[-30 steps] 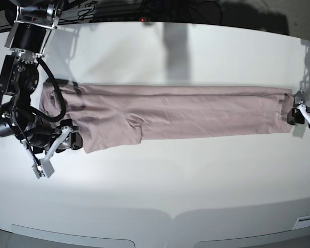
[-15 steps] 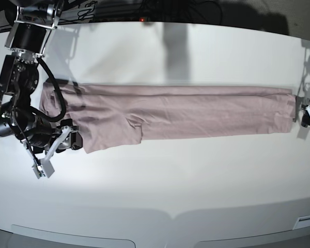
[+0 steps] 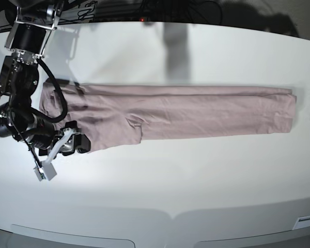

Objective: Fold the T-shirt properly
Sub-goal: 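Release the strip end with the left gripper and lift it away, then grasp the strip end with the left gripper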

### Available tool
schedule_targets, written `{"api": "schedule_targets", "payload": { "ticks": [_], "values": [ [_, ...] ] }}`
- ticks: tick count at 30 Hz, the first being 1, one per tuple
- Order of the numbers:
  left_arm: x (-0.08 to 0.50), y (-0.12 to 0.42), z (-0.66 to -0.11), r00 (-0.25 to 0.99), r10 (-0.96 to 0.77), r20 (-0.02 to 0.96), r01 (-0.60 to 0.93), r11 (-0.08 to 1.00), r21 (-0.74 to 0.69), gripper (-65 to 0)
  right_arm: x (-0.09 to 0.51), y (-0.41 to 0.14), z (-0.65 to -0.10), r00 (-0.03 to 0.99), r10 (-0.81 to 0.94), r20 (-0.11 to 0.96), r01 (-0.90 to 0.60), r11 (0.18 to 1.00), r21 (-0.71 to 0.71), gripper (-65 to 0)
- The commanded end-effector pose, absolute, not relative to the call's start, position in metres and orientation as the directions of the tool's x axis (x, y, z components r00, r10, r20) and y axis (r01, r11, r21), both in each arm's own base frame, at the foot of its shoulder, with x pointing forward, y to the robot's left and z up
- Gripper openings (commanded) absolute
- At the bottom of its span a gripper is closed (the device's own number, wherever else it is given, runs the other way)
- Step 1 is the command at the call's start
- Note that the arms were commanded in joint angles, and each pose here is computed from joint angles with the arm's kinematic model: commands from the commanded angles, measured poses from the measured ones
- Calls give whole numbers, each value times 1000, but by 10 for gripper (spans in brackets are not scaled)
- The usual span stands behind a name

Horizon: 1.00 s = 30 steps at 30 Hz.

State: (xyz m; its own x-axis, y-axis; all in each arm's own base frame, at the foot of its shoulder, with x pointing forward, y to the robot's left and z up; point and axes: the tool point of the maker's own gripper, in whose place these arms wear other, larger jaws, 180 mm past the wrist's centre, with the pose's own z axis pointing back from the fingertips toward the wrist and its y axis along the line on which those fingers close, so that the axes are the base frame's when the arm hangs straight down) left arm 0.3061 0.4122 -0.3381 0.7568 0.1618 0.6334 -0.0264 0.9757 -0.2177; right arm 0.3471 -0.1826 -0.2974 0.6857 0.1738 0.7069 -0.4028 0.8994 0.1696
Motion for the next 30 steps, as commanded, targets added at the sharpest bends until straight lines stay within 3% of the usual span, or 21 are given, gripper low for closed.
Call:
{"api": "schedule_targets", "payload": {
  "ticks": [1,9,30],
  "values": [
    [316,418,-319,723,145,675,-10,980,-200,-194,355,-185,-280,647,182,741,-418,897,144,-331],
    [323,377,-345,702,232,673,3,944,-329,-194,352,-186,-284,663,194,723,-419,897,144,-331],
    [307,304,-418,757,337,560,-37,878,-478,-194,350,-185,-285,661,223,716,-441,888,131,-331]
  ]
}}
